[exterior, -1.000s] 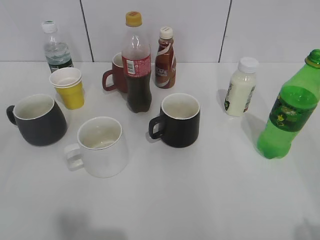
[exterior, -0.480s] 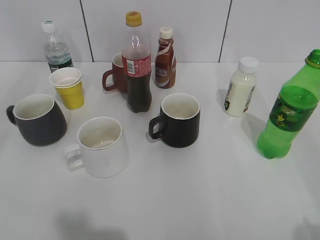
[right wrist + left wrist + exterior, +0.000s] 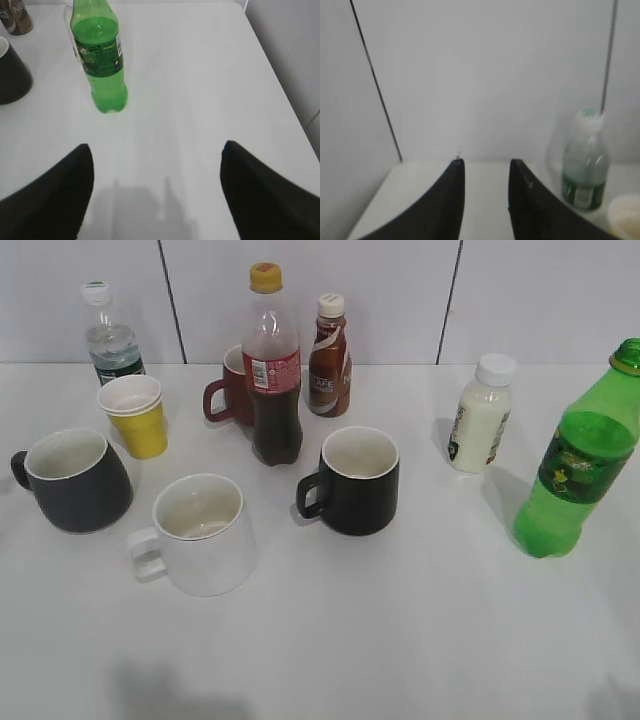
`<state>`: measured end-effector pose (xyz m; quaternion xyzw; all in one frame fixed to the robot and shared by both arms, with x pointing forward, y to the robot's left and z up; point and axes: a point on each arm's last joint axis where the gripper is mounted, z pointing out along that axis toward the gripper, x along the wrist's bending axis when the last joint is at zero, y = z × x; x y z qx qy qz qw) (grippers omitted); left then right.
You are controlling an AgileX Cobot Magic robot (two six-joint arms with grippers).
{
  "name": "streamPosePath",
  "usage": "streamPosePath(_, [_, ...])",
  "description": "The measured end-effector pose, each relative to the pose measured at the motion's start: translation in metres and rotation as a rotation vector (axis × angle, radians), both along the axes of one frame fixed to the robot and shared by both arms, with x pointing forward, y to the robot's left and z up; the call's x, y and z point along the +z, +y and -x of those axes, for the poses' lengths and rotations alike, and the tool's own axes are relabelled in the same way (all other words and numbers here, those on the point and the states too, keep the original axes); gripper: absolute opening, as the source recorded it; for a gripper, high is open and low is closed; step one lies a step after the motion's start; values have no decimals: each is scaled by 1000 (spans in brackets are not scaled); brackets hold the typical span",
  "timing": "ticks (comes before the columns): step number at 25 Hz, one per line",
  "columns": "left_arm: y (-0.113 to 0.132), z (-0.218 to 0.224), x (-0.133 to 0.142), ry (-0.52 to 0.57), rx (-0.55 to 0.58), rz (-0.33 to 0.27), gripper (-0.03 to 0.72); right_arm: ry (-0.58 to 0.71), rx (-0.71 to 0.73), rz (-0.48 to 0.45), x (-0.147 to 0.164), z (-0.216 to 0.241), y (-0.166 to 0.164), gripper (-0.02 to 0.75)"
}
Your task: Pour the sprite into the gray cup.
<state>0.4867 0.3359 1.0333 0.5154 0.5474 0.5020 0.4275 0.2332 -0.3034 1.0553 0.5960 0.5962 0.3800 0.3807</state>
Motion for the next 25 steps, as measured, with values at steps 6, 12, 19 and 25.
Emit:
streamPosePath(6, [27, -24, -65, 143, -148, 46, 239, 0, 1, 1, 0, 0, 0, 591])
streamPosePath(12, [35, -28, -111, 200, -344, -70, 282, 0, 1, 1, 0, 0, 0, 591])
streamPosePath(19, [31, -30, -145, 228, -432, -146, 365, 0, 0, 1, 0, 0, 0, 591])
streamPosePath(25, [25, -33, -159, 222, -479, -172, 370, 0, 0, 1, 0, 0, 0, 591])
